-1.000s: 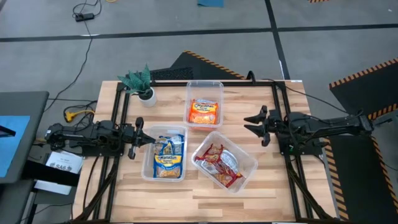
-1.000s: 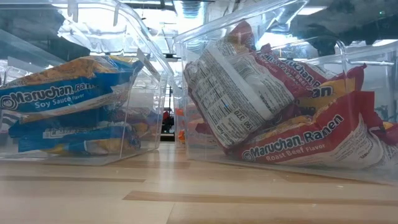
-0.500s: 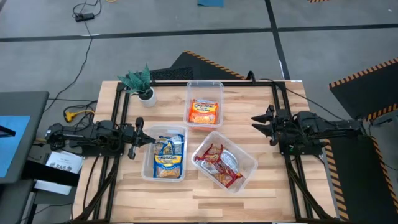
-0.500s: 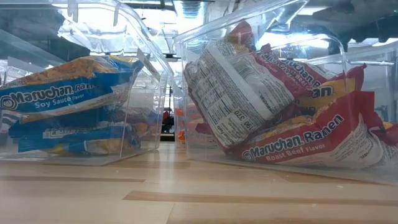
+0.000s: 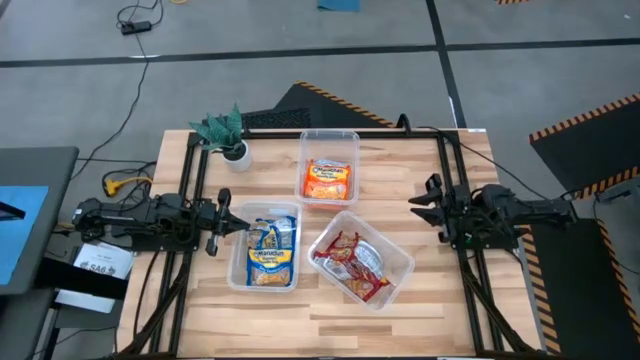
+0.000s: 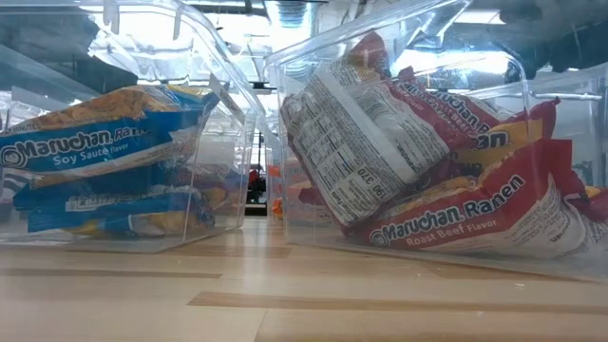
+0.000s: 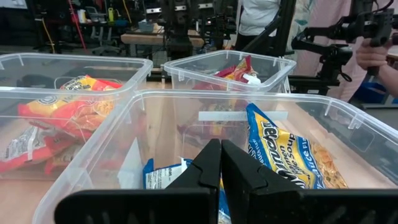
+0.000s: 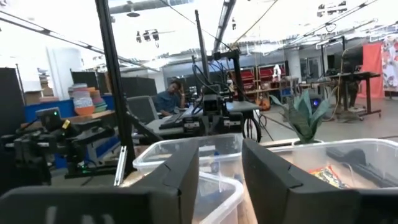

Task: Sort Maruchan noodles
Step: Return to Home Position

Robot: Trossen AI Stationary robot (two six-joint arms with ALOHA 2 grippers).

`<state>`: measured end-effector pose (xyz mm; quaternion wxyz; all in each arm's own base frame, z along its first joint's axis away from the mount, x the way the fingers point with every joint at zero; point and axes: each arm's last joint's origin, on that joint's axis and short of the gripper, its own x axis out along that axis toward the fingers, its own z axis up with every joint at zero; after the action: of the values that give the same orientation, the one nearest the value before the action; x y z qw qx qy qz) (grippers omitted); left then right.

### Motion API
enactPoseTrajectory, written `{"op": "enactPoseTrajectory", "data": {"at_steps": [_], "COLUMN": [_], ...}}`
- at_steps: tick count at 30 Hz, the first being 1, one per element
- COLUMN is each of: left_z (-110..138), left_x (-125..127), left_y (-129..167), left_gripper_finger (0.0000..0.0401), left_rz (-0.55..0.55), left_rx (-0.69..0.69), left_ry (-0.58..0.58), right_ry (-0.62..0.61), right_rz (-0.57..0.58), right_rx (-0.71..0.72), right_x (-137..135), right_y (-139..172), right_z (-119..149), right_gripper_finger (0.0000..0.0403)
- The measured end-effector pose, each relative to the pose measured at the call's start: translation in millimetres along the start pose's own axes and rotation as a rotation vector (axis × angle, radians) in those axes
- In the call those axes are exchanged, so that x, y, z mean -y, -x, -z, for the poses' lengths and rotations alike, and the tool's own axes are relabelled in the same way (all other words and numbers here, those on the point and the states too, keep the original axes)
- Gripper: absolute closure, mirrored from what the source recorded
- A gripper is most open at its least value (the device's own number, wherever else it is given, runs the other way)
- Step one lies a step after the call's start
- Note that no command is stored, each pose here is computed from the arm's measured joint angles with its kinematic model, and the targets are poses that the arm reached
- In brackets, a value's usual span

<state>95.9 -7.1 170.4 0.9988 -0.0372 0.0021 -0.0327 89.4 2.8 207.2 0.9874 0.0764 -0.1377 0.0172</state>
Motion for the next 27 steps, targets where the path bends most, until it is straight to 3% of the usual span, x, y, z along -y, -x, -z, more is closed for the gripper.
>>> {"op": "enactPoseTrajectory", "data": {"at_steps": [11,17,27], "left_z": [0,0,0], "left_x": [0,0,0], "left_y": [0,0,0], "left_gripper_finger": [0.0401,0.0401,0.0401], "left_rz": [0.000,0.000,0.000], "left_rx": [0.000,0.000,0.000], "left_ry": [0.000,0.000,0.000], "right_ry": [0.101,0.129,0.117], "right_rz": [-0.003,0.012,0.155], "right_rx": [-0.012,-0.044,-0.074], "right_x": [1,2,8], "right_y": [0,0,1], "right_z": [5,9,23], "right_gripper_finger": [0.0390,0.0392,0.0396]}}
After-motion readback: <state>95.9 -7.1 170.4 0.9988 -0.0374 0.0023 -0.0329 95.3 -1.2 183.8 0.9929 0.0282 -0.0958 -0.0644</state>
